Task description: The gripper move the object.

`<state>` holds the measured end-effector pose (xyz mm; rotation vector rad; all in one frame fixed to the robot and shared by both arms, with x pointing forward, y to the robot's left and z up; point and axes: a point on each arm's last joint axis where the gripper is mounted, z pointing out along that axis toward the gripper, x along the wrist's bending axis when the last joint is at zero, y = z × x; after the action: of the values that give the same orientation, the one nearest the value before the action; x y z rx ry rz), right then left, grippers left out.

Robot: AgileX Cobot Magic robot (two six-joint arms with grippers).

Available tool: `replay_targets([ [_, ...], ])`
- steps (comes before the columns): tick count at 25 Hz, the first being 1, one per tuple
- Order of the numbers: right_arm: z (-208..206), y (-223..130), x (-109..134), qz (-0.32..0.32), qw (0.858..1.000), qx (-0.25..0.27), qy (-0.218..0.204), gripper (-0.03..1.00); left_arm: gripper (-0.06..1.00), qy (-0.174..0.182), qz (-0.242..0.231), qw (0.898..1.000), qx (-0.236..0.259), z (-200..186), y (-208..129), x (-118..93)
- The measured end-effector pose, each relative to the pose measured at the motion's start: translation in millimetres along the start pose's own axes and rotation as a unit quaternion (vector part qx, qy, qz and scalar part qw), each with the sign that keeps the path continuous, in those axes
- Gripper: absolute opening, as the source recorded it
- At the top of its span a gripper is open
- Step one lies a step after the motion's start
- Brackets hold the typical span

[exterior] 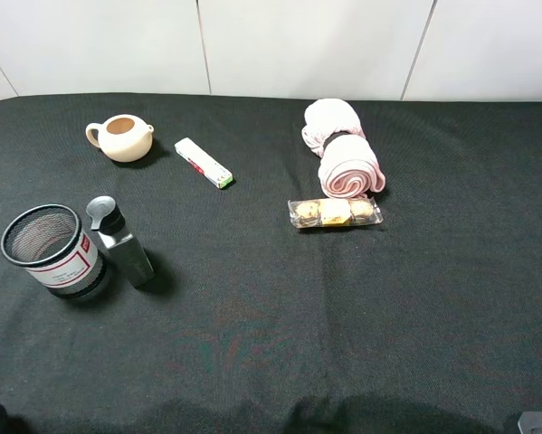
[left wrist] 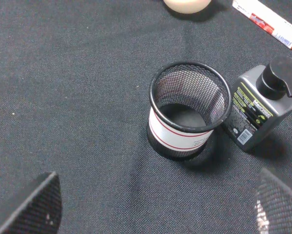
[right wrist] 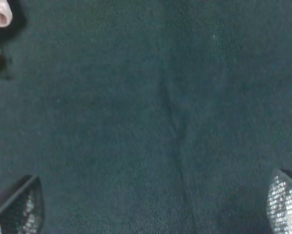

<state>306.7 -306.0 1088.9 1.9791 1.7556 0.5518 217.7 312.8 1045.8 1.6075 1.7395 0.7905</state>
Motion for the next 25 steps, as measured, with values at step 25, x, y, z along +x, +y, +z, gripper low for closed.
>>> replay_targets([
  [25,2.5,-58.7,1.7,-0.031,0.983,-0.181,0.014,0.70,0.83,0.000,0.000,1.000,0.000,0.0,0.0,0.0],
])
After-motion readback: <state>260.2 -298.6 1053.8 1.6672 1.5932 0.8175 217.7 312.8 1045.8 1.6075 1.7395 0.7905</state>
